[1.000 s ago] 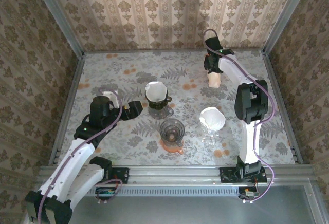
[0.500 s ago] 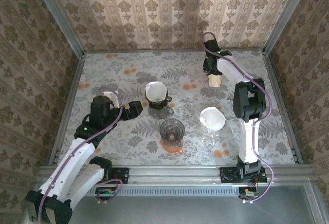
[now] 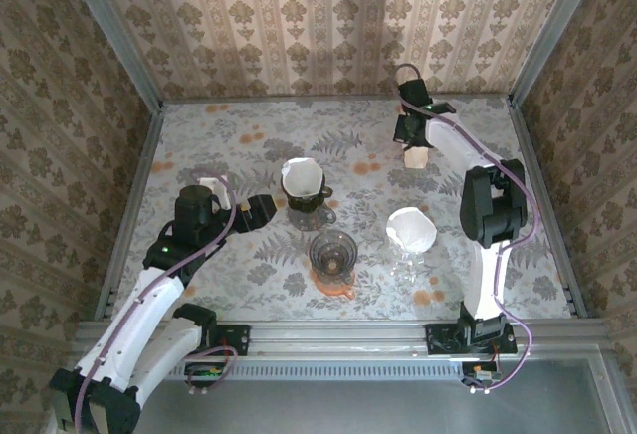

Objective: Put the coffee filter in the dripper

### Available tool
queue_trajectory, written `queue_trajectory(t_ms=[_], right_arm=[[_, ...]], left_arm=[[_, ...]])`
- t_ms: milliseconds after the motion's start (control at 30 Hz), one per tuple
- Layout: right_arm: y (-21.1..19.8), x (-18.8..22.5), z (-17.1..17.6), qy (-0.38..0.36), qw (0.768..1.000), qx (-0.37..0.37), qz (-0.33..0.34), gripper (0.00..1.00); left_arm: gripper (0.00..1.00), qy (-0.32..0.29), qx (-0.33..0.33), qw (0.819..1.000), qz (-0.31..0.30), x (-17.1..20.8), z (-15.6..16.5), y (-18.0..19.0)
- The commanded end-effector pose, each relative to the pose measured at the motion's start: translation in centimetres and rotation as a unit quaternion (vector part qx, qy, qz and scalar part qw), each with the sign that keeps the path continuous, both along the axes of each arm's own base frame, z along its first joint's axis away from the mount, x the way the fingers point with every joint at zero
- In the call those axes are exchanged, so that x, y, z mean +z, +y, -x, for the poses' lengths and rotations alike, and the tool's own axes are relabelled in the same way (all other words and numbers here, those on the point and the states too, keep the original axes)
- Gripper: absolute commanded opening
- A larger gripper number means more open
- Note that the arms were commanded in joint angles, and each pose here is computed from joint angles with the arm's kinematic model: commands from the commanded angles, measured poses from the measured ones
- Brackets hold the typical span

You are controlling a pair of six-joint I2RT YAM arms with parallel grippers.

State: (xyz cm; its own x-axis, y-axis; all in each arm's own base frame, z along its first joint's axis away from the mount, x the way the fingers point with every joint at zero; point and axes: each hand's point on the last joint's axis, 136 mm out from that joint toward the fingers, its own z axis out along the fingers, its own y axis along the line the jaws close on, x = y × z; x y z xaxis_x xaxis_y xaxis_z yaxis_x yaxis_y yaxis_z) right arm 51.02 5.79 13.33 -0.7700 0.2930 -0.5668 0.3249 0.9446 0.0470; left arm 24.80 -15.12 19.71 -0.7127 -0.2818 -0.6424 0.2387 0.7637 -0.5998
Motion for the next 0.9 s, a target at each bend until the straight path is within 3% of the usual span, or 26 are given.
queue_trajectory(t_ms=[0, 500, 667, 867], right_arm=[[-0.1, 4.7, 0.9, -0.059, 0.998, 0.002, 0.001, 0.0], [0.8, 16.2, 9.0, -0.188, 0.981, 0.045, -0.036, 0.0], [4.8, 21.4, 14.6, -0.223, 0.961, 0.142, -0.078, 0.0], [11.8, 22.9, 22.7, -0.149, 0.933, 0.316, -0.082, 0.0]], left_arm=[[1.0, -0.004, 0.002, 1.0, 0.023, 0.7, -0.1, -0.2], [1.0, 0.007, 0.009, 0.999, 0.046, 1.8, 0.4, -0.2], [1.0, -0.004, 0.01, 0.999, 0.039, 2.9, 0.6, 0.1], [1.0, -0.005, 0.009, 1.0, 0.026, 3.4, 0.7, 0.4]])
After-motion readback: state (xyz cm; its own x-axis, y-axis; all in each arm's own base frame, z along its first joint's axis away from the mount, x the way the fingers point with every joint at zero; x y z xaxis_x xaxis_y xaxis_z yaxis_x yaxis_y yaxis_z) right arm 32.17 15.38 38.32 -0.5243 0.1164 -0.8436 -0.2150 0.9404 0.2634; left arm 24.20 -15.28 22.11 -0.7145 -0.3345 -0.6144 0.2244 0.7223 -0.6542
